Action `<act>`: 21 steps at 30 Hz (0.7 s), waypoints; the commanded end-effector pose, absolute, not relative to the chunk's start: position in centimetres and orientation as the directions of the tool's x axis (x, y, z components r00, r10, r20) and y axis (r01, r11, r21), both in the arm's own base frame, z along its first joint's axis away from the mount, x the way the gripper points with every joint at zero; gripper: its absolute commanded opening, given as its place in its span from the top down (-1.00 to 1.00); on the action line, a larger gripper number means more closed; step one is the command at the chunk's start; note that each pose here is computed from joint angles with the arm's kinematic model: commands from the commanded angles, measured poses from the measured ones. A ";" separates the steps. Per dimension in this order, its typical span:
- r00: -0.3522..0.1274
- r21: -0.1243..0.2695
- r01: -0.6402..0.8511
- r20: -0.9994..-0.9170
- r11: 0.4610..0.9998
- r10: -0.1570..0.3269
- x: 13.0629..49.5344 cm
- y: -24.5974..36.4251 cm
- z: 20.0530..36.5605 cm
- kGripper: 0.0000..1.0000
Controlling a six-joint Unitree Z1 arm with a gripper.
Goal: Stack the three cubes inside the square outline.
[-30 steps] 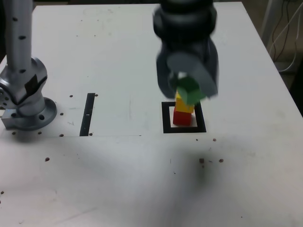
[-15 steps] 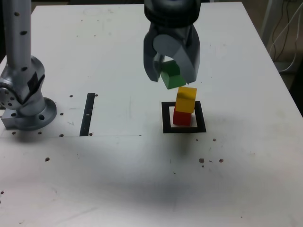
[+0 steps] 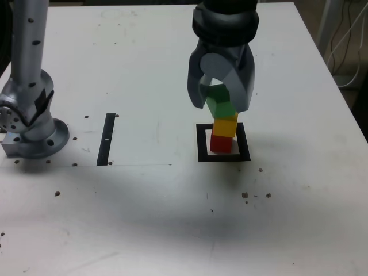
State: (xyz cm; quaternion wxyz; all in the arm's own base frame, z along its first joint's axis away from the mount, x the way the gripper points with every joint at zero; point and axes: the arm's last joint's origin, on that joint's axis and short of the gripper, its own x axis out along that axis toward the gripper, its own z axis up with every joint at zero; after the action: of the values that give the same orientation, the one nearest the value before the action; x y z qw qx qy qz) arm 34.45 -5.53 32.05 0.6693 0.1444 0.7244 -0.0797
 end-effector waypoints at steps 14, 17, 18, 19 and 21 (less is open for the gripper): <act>-0.068 0.071 0.324 -0.993 0.943 0.098 36.0 -4.6 30.7 0.28; -0.073 0.071 0.328 -0.992 0.942 0.100 36.0 -4.5 30.6 0.16; -0.075 0.071 0.329 -0.992 0.942 0.101 35.9 -4.5 30.6 0.11; -0.077 0.071 0.330 -0.992 0.941 0.102 35.9 -4.5 30.6 0.05; -0.082 0.069 0.333 -0.991 0.940 0.102 35.9 -4.4 30.5 -0.07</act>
State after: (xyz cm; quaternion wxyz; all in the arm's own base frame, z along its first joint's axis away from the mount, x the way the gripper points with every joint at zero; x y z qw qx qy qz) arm 35.90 -4.57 30.61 0.6639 0.1488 0.7276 -0.0878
